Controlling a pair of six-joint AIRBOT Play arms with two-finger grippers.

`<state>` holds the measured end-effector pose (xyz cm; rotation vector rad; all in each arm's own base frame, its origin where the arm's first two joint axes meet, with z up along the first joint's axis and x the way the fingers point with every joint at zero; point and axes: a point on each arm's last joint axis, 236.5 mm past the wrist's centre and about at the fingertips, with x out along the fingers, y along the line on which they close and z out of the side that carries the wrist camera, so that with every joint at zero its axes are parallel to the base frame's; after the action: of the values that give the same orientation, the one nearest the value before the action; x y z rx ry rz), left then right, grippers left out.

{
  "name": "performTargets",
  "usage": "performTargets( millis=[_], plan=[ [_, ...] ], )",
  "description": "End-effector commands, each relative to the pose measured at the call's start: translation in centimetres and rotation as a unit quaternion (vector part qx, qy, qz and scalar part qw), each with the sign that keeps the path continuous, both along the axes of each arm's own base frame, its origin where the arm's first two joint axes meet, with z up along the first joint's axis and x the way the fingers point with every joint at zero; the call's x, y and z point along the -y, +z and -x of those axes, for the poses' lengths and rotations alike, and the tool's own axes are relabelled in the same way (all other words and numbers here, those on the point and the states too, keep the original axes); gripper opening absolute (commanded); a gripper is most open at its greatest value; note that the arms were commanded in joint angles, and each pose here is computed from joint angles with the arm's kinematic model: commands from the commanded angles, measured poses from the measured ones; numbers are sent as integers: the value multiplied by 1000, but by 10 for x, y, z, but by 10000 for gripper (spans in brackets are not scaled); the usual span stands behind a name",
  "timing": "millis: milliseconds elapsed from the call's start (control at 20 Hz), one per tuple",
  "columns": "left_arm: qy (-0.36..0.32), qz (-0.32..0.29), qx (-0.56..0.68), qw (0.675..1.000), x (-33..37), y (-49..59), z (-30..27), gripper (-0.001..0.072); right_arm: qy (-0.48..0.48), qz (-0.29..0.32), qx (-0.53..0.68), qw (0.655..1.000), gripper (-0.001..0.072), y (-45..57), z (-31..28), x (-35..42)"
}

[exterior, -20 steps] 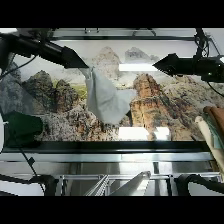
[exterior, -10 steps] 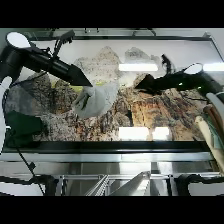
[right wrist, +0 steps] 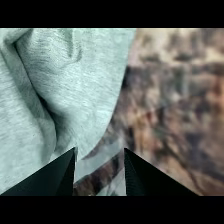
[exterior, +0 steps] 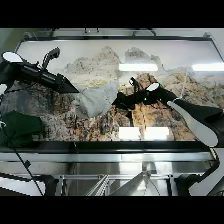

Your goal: Fold the shirts.

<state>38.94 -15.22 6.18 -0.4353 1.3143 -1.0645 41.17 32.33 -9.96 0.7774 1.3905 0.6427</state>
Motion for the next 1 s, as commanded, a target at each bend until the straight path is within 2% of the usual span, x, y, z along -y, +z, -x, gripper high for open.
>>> performTargets(
  millis=[0,250,300,350,450,650,800,950],
  plan=[
    [14,2,3,1000,-15,-2,-4,15,-15,-6,-7,1000,338,-11,2,-20],
    [6,3,12,1000,-14,-2,-4,15,-19,-18,-19,999,335,-13,6,-31],
    [6,3,13,1000,-14,-2,-4,15,-18,-21,-19,999,286,-12,7,-34],
    [6,3,14,1000,-14,-2,-4,16,-11,-25,-14,1000,82,-10,8,-37],
    [2,4,20,1000,-15,-2,-4,15,-1,-51,-1,999,14,2,9,-44],
    [1,18,36,999,-23,23,-8,15,38,-108,45,992,13,76,11,-35],
    [0,105,90,990,-22,106,-4,14,51,-151,157,975,13,196,8,1],
    [-24,193,188,963,-13,211,29,14,43,-159,350,922,14,343,38,46]
  ],
)
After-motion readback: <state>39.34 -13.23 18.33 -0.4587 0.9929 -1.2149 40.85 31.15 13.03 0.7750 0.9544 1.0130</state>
